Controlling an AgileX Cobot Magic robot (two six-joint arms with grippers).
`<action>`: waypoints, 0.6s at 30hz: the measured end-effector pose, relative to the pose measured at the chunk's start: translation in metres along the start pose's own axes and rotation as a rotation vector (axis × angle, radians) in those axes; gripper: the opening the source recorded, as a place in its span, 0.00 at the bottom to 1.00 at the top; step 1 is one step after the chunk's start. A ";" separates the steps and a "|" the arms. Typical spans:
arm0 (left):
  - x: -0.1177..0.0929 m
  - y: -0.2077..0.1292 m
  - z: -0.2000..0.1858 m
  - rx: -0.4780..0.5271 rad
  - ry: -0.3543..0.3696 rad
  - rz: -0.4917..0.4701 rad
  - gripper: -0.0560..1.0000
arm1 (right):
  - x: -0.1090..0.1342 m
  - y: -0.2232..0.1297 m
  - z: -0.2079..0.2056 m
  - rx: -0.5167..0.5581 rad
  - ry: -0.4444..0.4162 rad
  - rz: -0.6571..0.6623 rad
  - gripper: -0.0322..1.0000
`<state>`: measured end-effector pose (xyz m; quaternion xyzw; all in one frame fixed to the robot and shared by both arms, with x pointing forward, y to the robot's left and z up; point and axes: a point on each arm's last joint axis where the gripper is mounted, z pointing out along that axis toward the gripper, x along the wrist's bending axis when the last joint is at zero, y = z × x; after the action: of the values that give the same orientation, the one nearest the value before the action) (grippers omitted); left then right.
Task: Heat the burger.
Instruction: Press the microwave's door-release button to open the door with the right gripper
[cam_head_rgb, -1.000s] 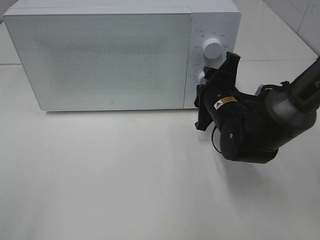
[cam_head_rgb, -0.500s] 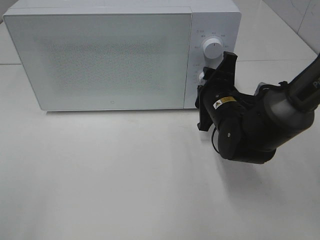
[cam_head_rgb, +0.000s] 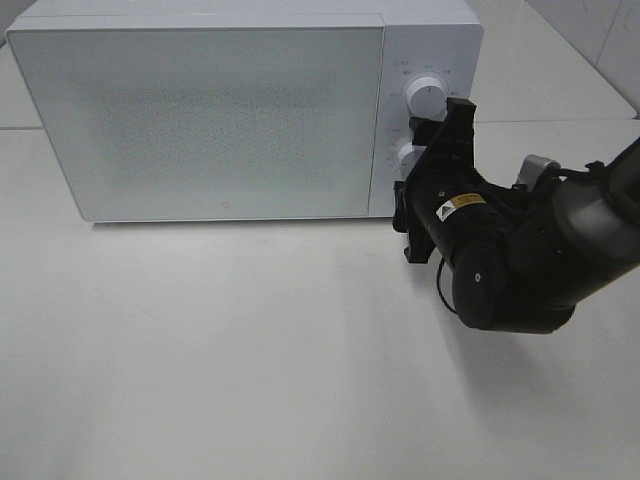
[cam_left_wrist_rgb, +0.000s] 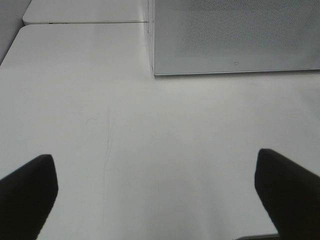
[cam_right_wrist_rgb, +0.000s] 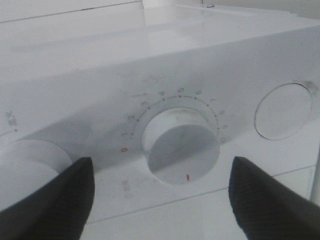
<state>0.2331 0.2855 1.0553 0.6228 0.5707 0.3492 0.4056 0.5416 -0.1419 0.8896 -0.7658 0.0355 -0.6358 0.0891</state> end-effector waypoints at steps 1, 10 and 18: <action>0.000 0.000 0.000 0.000 0.000 0.000 0.99 | -0.002 0.002 -0.006 0.014 -0.015 -0.019 0.75; 0.000 0.000 0.000 0.000 0.000 0.000 0.99 | 0.004 0.009 -0.038 0.109 -0.040 -0.194 0.76; 0.000 0.000 0.000 0.000 0.000 0.000 0.99 | 0.018 0.006 -0.062 0.255 -0.195 -0.452 0.76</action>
<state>0.2331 0.2855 1.0553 0.6228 0.5707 0.3492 0.4056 0.4841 -0.1567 0.9172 -0.7945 -0.2256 -0.5621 0.0436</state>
